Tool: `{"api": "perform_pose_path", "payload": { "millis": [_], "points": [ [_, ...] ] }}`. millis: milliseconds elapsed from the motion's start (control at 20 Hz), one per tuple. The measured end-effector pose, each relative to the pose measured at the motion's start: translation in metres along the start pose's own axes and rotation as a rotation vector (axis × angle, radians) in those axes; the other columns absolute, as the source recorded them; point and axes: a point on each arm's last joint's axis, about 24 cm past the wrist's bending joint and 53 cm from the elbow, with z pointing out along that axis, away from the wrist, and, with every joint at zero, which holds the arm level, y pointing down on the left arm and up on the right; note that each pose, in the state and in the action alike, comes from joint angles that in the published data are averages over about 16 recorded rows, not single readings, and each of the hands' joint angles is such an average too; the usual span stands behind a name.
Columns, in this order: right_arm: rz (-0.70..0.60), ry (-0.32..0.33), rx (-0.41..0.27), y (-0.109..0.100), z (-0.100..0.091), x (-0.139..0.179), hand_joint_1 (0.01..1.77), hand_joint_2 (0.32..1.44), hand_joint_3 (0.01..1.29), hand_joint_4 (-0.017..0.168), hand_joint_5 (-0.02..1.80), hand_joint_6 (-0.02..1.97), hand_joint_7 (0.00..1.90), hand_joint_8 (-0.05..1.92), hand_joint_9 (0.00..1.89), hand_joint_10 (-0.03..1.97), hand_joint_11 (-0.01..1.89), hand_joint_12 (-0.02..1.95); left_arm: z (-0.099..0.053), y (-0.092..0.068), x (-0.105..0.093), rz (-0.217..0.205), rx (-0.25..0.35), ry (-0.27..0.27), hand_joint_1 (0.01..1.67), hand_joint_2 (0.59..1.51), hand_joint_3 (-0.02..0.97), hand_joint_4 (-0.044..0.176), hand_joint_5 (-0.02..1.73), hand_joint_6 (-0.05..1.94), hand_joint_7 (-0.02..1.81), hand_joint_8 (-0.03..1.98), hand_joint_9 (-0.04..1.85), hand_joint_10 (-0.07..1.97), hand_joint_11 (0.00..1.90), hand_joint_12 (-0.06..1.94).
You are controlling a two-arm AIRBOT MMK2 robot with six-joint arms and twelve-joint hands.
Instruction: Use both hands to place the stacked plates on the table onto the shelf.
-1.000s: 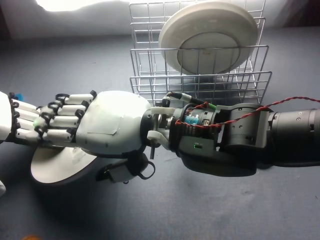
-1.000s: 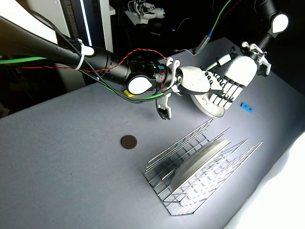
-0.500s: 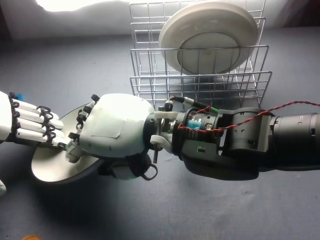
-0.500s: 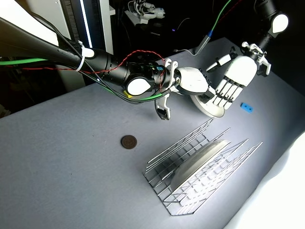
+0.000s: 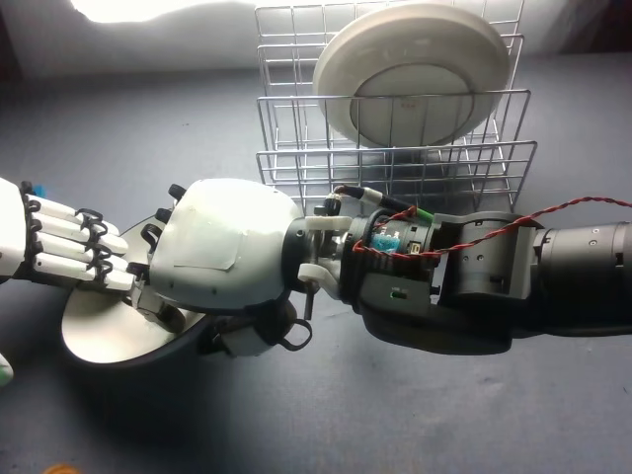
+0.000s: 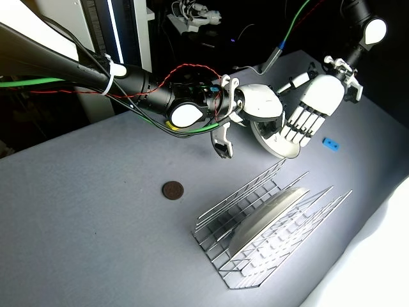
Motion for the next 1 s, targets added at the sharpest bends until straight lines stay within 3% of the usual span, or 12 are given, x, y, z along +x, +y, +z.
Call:
{"api": "perform_pose_path", "payload": {
  "millis": [250, 750, 1000],
  "points": [
    [-0.002, -0.002, 0.003, -0.002, -0.001, -0.001, 1.13, 0.98, 0.01, 0.012, 0.99, 0.73, 1.13, 0.64, 1.35, 0.05, 1.0, 1.03, -0.007, 0.0, -0.019, 0.008, 0.0, -0.045, 0.01, 1.112, 0.011, -0.004, 0.0, 0.0, 0.02, -0.01, -0.01, -0.02, 0.02, -0.01],
    [-0.009, -0.004, 0.018, -0.01, -0.002, -0.003, 1.13, 0.97, 0.01, 0.01, 1.0, 0.81, 1.14, 0.68, 1.37, 0.02, 0.99, 1.01, -0.038, -0.005, -0.063, 0.027, 0.002, -0.166, 0.01, 1.107, 0.01, 0.0, 0.01, 0.02, 0.02, -0.01, 0.02, 0.01, 0.02, -0.01],
    [-0.012, -0.005, 0.025, -0.013, -0.002, -0.004, 1.13, 0.97, 0.01, 0.009, 1.0, 0.85, 1.14, 0.69, 1.36, 0.02, 1.0, 1.01, -0.049, -0.01, -0.067, 0.031, 0.013, -0.183, 0.01, 1.103, 0.01, -0.002, 0.01, 0.02, 0.02, -0.01, 0.02, 0.01, 0.02, -0.01]
  ]
}}
